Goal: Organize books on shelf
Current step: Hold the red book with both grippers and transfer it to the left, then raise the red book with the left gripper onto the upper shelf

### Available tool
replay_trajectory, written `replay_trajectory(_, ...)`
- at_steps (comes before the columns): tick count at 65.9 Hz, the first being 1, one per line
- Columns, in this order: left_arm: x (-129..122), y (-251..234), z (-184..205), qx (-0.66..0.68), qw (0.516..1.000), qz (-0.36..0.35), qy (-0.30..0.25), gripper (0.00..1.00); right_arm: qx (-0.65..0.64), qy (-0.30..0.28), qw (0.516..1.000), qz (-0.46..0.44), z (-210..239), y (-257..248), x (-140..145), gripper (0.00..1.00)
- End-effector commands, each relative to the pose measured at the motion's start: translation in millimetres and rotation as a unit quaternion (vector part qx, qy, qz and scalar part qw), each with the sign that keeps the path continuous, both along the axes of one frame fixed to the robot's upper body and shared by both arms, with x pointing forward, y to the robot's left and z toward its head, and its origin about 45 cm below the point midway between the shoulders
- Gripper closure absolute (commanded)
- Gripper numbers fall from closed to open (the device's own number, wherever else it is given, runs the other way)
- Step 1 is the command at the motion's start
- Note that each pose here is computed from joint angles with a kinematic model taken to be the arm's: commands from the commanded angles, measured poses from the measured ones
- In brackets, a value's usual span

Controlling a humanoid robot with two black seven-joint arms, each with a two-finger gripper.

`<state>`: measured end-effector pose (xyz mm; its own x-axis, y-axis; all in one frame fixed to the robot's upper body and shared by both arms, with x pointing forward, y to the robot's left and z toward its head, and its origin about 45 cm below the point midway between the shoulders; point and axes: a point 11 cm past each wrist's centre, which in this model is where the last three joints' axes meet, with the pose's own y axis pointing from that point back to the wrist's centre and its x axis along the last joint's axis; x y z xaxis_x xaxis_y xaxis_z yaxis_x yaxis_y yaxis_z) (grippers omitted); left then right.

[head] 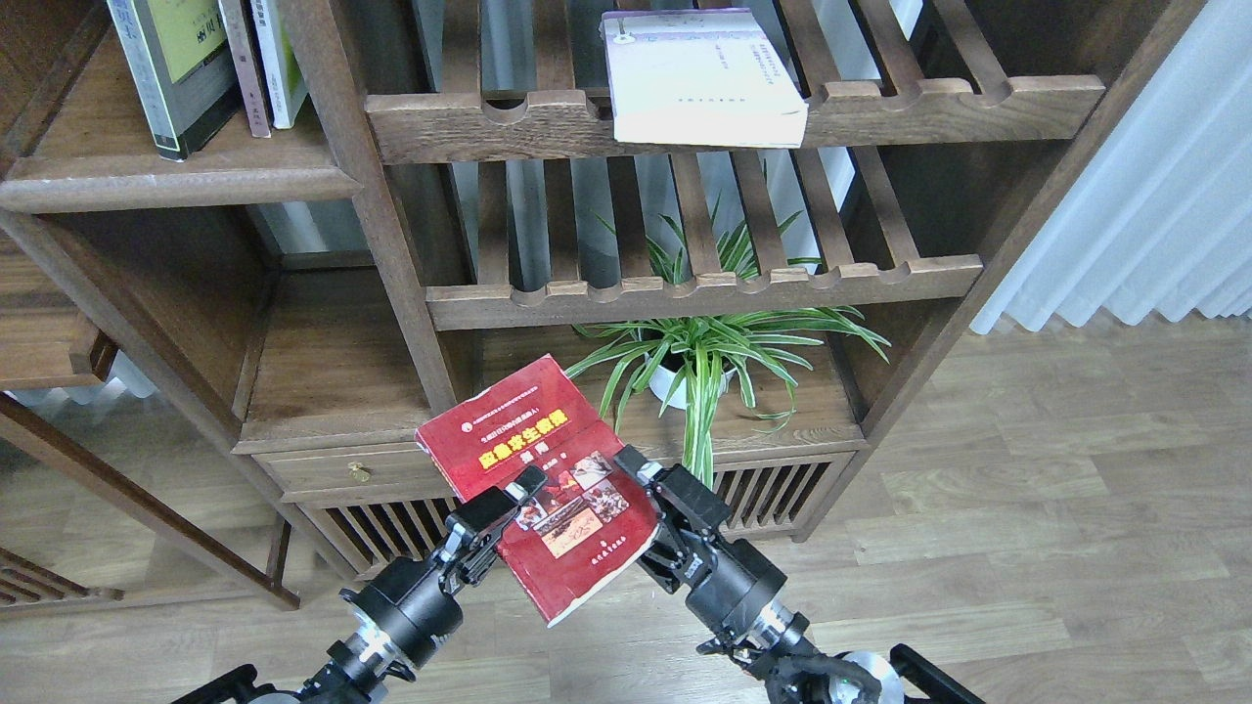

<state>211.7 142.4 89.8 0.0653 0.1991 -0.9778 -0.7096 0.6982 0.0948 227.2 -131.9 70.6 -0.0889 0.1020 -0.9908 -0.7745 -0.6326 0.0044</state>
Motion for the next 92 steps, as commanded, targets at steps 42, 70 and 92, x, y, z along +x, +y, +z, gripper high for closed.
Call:
replay_trajectory(42, 58.6, 68.2, 51.7, 0.119, 0.982, -0.002, -0.147, 1.0, -0.057, 0.029, 0.995, -0.079, -8.5, -43.8, 35.8, 0.02)
replay_trajectory(70, 111.6, 81.6, 112.1, 0.134, 0.962, 0.015, -0.238, 1.0, -0.059, 0.022, 0.995, -0.077, -5.0, -42.9, 41.9, 0.02)
replay_trajectory(92, 148.7, 83.1, 173.5, 0.128, 0.939, 0.033, -0.317, 1.0, -0.059, 0.016, 0.995, -0.076, -1.5, -41.9, 46.2, 0.02)
